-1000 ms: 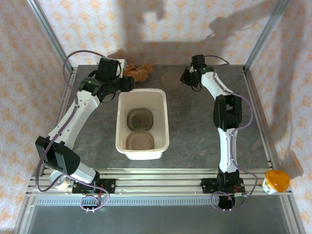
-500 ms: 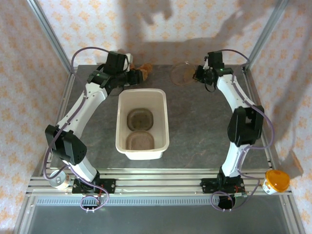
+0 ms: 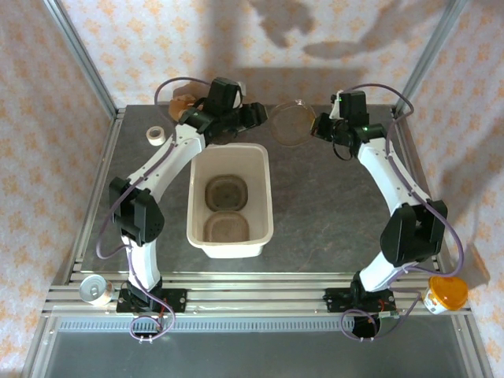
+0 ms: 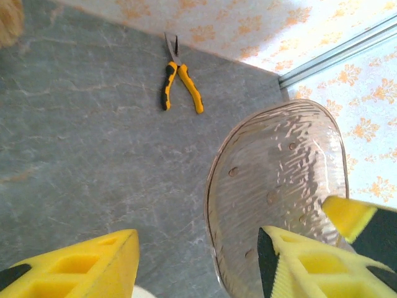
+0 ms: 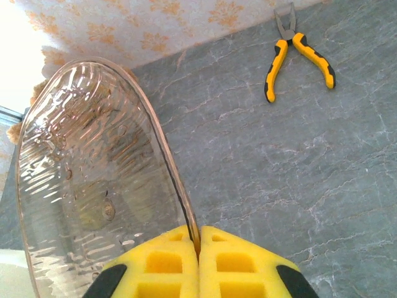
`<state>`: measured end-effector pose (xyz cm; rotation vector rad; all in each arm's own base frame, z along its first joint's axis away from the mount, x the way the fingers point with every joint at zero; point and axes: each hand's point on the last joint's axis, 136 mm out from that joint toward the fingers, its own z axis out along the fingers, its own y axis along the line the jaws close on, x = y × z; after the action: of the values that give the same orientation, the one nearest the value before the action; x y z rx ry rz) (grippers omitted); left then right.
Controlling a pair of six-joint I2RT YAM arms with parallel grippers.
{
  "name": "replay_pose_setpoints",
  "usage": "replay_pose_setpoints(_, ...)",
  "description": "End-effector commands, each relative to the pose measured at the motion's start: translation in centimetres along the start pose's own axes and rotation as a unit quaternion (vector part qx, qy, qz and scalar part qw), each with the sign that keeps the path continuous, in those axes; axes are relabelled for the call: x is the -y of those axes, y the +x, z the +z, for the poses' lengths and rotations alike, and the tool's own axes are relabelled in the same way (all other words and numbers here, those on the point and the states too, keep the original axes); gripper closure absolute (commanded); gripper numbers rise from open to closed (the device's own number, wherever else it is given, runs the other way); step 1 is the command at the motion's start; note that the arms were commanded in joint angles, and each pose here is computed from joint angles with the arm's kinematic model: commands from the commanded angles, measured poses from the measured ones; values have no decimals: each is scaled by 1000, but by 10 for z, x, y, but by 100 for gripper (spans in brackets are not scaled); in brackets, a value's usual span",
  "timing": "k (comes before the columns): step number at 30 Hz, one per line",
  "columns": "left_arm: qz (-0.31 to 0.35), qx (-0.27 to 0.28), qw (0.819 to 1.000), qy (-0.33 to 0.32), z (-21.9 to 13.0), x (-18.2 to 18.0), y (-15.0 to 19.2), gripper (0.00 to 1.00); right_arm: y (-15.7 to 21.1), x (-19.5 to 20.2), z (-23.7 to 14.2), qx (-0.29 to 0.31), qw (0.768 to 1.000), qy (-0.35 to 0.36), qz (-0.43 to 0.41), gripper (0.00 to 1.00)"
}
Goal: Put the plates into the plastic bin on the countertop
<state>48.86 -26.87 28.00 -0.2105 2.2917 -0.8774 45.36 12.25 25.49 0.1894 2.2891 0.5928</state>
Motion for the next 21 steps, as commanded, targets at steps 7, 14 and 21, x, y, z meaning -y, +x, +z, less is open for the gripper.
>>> replay_pose_setpoints(7,-33,-2,999,10,14,20,11,50,-15,-20,-23,51,998,-27,2,100)
replay_pose_setpoints(14,-39,3,999,11,15,23,13,61,-11,-25,-23,46,998,-33,0,100)
replay_pose_setpoints(21,-43,-7,999,6,23,23,19,71,-8,-29,-26,49,998,-35,-2,100)
